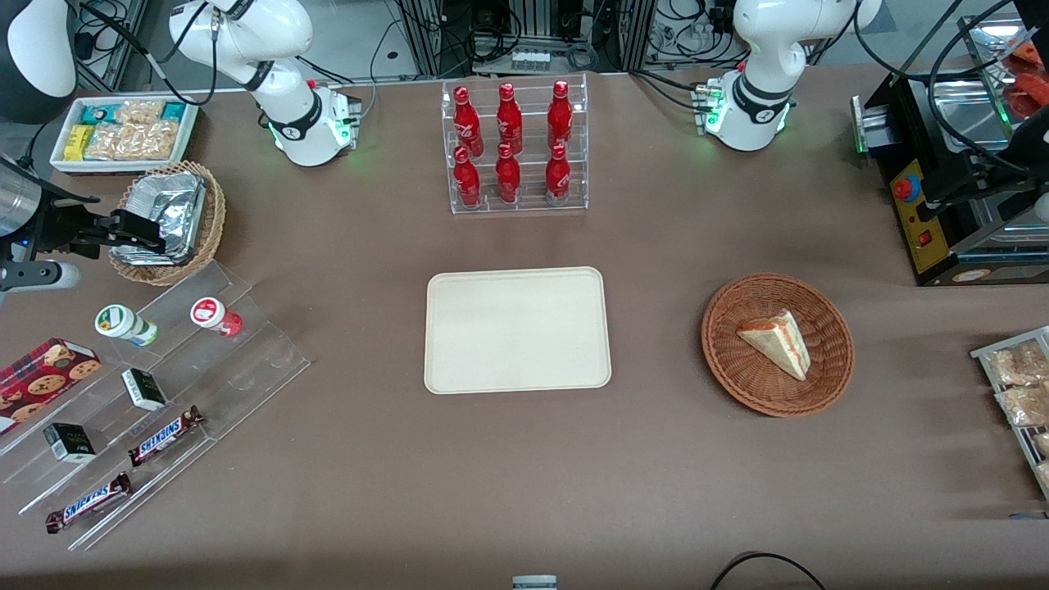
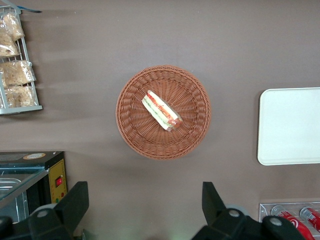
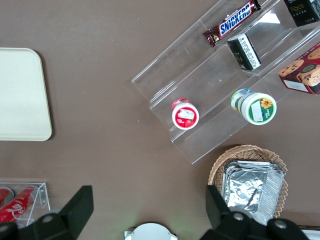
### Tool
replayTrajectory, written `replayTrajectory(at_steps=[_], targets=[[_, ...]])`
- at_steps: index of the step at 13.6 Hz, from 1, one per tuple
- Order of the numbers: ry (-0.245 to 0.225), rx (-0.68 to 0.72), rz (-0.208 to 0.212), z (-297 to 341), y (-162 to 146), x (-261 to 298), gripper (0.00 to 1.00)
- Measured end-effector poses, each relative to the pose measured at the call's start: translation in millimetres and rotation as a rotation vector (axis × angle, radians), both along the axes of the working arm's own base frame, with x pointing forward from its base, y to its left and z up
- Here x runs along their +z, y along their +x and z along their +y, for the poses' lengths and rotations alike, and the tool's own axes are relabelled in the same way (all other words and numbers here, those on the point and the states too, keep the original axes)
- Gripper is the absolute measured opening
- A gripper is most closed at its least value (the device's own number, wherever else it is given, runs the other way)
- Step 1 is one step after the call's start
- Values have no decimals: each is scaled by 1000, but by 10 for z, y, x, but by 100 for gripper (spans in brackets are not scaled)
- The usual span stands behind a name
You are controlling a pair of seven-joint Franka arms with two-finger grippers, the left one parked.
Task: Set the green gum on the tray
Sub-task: 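Move the right gripper over the acrylic rack toward the green gum tub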
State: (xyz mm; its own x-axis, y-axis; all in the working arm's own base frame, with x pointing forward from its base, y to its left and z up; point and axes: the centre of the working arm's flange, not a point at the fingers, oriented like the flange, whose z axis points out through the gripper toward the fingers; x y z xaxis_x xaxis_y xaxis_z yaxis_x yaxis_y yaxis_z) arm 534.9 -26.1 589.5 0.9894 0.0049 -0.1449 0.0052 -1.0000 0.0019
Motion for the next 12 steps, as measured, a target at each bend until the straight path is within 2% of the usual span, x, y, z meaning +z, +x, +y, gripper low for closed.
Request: replayTrajectory(at_steps=[7, 12], targets=[[-3, -8, -7, -29, 110, -144, 100], [23, 142, -26, -381, 167, -523, 100]])
